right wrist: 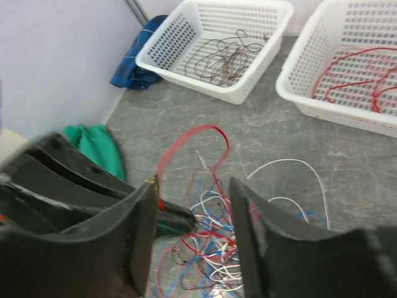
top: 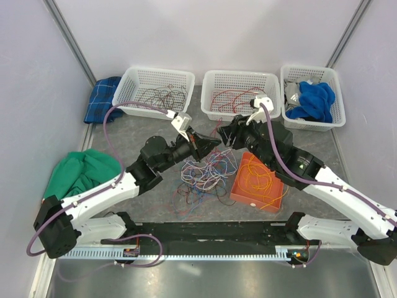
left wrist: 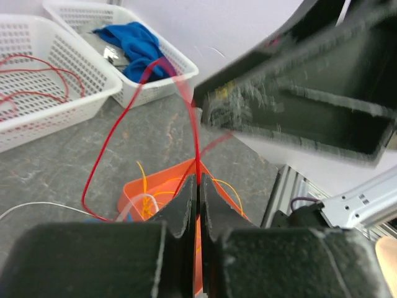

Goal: Untangle the cables

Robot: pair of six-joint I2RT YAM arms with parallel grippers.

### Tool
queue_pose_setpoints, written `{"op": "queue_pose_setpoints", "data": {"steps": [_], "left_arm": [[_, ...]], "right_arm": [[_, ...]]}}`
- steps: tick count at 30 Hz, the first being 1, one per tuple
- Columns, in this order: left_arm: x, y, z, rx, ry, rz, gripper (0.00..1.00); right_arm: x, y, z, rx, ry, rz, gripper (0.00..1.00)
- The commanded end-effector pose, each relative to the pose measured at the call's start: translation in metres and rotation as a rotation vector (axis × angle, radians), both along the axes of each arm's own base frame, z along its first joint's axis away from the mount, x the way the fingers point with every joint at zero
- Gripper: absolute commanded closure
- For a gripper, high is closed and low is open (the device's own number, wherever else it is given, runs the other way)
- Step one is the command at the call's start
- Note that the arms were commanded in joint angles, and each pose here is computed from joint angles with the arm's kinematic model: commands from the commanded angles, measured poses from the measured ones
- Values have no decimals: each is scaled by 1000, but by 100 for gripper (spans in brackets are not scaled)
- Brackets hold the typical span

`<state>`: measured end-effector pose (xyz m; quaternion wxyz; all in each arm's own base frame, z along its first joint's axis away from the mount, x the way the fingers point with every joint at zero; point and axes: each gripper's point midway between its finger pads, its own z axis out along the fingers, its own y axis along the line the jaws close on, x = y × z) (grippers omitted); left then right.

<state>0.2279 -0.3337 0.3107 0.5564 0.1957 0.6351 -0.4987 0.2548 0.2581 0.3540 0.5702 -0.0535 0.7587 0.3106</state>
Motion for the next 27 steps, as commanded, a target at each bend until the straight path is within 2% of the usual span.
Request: {"op": "queue_pose_setpoints", "data": {"steps": [1,6,10,13,20,27], "left_arm": [[7,24,76,-43,-124,122,98],[2,44,134,-7,-156,170,98],[-11,52,191,-62,-233,150,98],[-17,55,217,-74,-264,136,98],[-22,63,263,-91,-340,149,98],[-23,59,278,-94,-350,132,98]], "right_arm": [[-2,-21,3,-2,-34,-67,37],[-8,-48,-8,-10,-54,-132,32],[-18,-43,-18,25,-68,-68,32],[-22,-39,-15,57,-84,-36,33],[-22,-27,-15,73,-102,11,33],[-25,15,-6,146,-140,169,34]]}}
